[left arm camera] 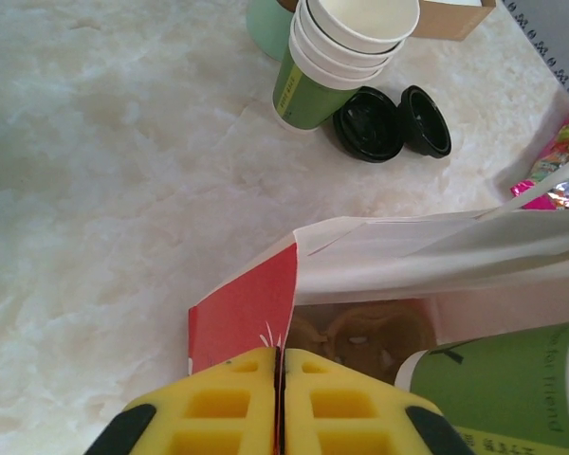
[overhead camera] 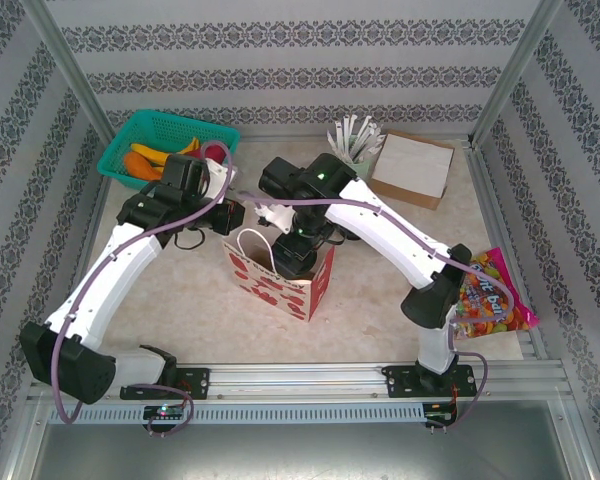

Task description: Pack the takeout coffee

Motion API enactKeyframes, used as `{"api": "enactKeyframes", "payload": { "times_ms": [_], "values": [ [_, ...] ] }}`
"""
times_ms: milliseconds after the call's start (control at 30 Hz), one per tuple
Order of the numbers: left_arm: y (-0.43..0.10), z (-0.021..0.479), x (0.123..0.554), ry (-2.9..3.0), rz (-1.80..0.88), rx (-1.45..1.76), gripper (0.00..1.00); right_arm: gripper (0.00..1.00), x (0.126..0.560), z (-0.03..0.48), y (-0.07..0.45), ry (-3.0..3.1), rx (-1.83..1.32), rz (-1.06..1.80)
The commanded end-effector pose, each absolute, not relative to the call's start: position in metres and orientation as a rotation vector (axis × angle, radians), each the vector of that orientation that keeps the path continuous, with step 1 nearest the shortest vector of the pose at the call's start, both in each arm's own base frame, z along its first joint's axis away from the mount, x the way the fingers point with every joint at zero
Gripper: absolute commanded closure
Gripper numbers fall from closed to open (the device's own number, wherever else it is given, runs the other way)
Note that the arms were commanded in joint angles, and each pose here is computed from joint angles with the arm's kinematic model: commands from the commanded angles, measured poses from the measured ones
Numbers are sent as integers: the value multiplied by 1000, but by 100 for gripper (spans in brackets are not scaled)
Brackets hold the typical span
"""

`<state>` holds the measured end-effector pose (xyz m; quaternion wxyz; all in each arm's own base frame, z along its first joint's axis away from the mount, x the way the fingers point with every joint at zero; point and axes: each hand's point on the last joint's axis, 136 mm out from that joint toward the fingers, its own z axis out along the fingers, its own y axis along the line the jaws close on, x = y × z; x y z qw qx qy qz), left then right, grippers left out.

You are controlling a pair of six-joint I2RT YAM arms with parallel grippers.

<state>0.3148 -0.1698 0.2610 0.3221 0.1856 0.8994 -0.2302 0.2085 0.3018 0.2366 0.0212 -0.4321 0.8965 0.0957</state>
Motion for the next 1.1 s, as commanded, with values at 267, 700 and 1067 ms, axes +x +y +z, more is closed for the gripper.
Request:
{"api": "enactKeyframes", "payload": {
  "times_ms": [267,700,1067],
  "values": [
    [-173,270,316,2397,-603,497,100,35,210,222,282,2906,-1253,130],
    [-176,287,320,2289,-662,415,100,36,199,206,300,2966,-1220,253],
    [-181,278,319,2317,-700,434,100,36,223,185,297,2975,-1127,106]
  ]
}}
